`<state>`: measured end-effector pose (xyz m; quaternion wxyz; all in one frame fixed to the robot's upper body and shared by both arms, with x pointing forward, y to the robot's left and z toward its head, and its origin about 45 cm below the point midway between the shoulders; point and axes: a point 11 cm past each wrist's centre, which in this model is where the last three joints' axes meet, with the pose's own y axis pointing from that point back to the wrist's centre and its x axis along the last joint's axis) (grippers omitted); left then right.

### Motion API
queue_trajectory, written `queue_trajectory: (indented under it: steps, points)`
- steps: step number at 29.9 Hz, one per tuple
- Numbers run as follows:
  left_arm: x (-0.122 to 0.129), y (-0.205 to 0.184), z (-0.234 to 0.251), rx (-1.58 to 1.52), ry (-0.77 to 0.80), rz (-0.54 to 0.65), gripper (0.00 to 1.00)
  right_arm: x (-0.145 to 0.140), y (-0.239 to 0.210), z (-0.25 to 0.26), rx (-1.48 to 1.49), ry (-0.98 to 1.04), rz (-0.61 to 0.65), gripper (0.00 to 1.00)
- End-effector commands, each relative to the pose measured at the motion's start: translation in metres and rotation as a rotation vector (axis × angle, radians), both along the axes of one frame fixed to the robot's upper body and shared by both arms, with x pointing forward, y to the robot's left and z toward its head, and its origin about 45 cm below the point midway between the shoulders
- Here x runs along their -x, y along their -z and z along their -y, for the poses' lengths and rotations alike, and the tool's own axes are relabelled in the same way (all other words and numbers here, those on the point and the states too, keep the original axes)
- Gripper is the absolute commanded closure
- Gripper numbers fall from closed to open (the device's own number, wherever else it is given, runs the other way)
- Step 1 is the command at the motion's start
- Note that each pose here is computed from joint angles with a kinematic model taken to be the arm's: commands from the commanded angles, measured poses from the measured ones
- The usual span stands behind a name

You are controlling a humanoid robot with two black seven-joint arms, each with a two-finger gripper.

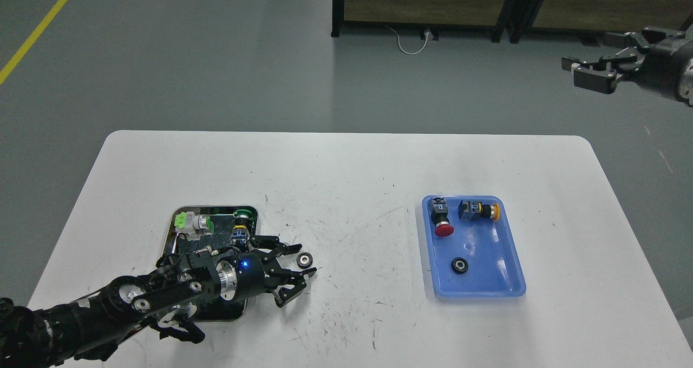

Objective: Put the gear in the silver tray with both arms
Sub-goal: 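Carry the gear with the left gripper and lower it into the silver tray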

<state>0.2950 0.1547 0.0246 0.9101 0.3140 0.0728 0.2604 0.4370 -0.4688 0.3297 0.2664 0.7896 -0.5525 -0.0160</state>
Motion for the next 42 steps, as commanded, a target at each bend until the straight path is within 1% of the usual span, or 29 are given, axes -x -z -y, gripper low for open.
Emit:
queue_trajectory:
  steps: [1, 4, 12, 17, 20, 22, 24, 27, 29, 34, 36, 37, 40, 42]
  points:
    - [-0.003, -0.002, 0.001, -0.003, 0.005, 0.003, 0.55, 0.0, 0.001, 0.001, 0.002, 0.002, -0.002, 0.07]
    - [-0.003, -0.003, 0.002, 0.002, 0.01, -0.003, 0.6, 0.0, 0.001, 0.001, 0.005, 0.001, -0.003, 0.07]
    - [-0.001, -0.002, 0.002, 0.0, 0.014, -0.011, 0.7, 0.0, 0.001, 0.001, 0.008, 0.001, -0.003, 0.07]
    - [0.0, -0.003, 0.004, 0.004, 0.016, -0.014, 0.72, 0.0, 0.001, 0.001, 0.009, 0.002, -0.003, 0.07]
    - [-0.009, -0.011, 0.004, 0.023, -0.002, 0.002, 0.72, 0.0, 0.001, 0.001, 0.009, 0.002, -0.003, 0.07]
    - [-0.027, -0.028, 0.004, 0.071, -0.038, 0.019, 0.72, 0.001, 0.001, 0.002, 0.01, 0.003, -0.003, 0.07]
    - [-0.04, -0.043, -0.006, 0.117, -0.079, 0.01, 0.72, 0.001, 0.001, 0.002, 0.01, 0.003, -0.003, 0.07]
    - [-0.057, -0.062, -0.024, 0.12, -0.102, 0.04, 0.72, 0.001, 0.001, 0.002, 0.011, 0.003, -0.004, 0.07]
    - [-0.059, -0.067, -0.034, 0.114, -0.105, 0.049, 0.72, 0.0, 0.001, 0.001, 0.01, 0.002, -0.004, 0.07]
    - [-0.046, -0.073, -0.078, 0.074, -0.115, 0.03, 0.72, 0.001, 0.002, 0.001, 0.013, 0.001, -0.006, 0.07]
    - [-0.032, -0.074, -0.097, 0.06, -0.121, 0.007, 0.72, 0.0, 0.003, 0.0, 0.012, -0.002, -0.007, 0.07]
    - [-0.02, -0.079, -0.102, 0.062, -0.111, -0.01, 0.72, 0.0, 0.003, -0.001, 0.012, -0.005, -0.008, 0.07]
    - [-0.002, -0.094, -0.131, 0.034, -0.114, -0.021, 0.72, -0.001, 0.007, -0.005, 0.012, -0.011, -0.015, 0.07]
    - [0.007, -0.092, -0.148, 0.011, -0.137, -0.036, 0.72, -0.003, 0.01, -0.01, 0.009, -0.02, -0.018, 0.07]
